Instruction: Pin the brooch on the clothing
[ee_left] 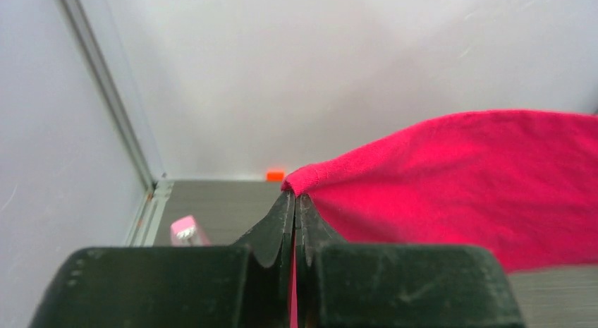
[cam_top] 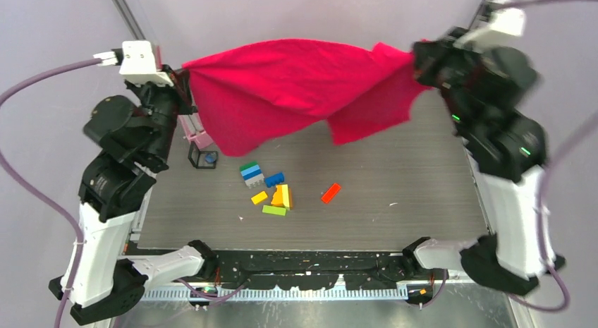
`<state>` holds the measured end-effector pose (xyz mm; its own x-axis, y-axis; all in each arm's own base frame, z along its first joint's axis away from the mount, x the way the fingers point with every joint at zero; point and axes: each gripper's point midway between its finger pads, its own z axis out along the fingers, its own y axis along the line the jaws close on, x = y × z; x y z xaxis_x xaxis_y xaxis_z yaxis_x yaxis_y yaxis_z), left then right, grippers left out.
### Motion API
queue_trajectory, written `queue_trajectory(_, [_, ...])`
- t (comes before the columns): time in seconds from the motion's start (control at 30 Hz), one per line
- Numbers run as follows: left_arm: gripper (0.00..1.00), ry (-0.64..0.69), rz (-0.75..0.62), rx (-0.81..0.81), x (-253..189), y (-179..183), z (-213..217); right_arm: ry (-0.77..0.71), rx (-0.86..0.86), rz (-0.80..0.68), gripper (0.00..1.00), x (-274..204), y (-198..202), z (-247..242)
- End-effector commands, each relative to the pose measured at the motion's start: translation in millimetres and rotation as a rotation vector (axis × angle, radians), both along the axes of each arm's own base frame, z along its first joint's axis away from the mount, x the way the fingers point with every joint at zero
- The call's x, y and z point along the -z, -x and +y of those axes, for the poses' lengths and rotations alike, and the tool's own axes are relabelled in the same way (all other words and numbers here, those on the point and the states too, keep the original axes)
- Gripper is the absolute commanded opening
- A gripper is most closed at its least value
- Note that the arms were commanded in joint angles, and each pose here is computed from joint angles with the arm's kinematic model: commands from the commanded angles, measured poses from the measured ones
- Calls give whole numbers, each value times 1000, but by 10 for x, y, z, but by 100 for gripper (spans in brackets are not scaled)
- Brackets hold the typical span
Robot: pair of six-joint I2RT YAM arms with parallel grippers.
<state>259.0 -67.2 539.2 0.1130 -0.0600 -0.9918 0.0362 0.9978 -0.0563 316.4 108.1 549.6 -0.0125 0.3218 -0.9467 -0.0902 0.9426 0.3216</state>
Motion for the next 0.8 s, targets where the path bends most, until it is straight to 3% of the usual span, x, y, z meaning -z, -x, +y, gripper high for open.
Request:
queue_trajectory(0.0, [0, 57, -163, 150, -570, 309, -57, -12, 113, -112, 1, -331, 675, -602])
queue_trajectory(0.13, [0, 77, -200, 241, -769, 459, -135, -68, 122, -211, 1, -592, 1201, -907])
queue_trajectory(0.3, [0, 89, -202, 317, -884, 447, -308, -53, 176, -245, 1, -686, 1382, -1108])
queue_trajectory(0.5, [0, 61, -39, 377, -532, -75, -831, 55, 292, -173, 1, -445, 906, -1062])
queue_trajectory(0.77, [0, -62, 108, 288, 88, -1148, -1316, 128, 367, -102, 1, 38, -60, -744])
